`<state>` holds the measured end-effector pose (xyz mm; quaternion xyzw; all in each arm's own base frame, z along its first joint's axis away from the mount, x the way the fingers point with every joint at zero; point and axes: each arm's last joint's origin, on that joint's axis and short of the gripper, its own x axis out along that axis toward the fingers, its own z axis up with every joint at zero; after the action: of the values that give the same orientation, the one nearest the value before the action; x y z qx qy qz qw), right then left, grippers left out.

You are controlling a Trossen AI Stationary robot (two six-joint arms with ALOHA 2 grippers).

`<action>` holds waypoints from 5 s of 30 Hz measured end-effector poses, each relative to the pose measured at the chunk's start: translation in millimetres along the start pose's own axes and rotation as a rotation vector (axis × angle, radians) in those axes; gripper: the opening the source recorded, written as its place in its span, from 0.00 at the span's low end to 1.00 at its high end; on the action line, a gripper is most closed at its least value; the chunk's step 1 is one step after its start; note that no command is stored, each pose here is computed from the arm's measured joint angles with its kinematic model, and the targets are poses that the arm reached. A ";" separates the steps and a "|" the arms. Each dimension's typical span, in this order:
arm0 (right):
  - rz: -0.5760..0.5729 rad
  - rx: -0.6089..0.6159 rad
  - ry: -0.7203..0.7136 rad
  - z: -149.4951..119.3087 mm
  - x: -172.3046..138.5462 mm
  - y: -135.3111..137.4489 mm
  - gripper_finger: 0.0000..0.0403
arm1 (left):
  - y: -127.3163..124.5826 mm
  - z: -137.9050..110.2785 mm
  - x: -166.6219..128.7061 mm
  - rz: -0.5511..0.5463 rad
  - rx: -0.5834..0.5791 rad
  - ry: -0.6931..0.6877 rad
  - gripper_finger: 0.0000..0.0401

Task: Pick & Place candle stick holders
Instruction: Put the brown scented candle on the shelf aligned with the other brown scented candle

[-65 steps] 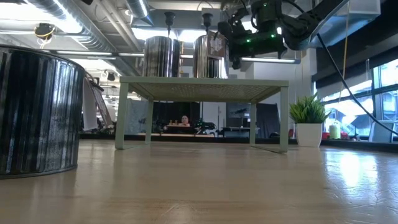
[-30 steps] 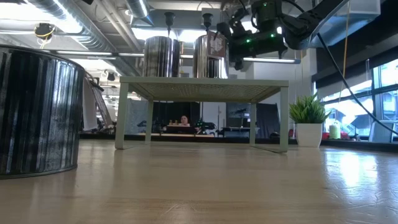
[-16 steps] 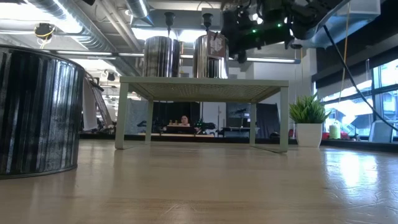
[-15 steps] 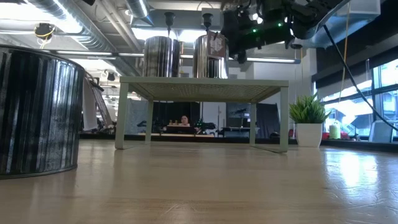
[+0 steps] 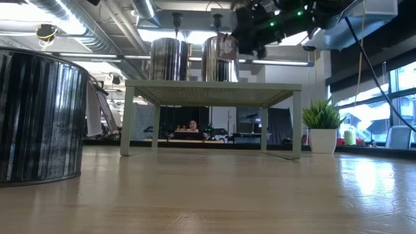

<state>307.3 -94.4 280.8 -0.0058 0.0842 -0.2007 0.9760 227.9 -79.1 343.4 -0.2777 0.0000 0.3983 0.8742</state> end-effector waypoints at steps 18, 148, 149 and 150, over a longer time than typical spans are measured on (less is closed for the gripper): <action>0.054 0.212 0.088 30.2 -70.7 13.5 0.43 | 0.4 34.9 -13.2 -0.117 -0.062 -0.015 0.17; 0.577 0.738 0.149 20.3 -142.7 190.9 0.43 | -1.1 -146.2 -13.8 -0.083 0.232 1.111 0.01; 0.581 0.723 0.171 18.3 -142.9 191.3 0.43 | -4.4 -142.0 -13.6 -0.103 0.224 1.099 0.01; 0.577 0.707 0.192 15.8 -143.7 191.9 0.43 | -7.4 -137.7 -13.3 -0.118 0.216 1.090 0.01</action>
<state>254.9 138.2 311.0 0.3695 0.0989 0.0632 0.9218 254.4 -159.1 233.4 -0.3518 0.4773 0.1453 0.7920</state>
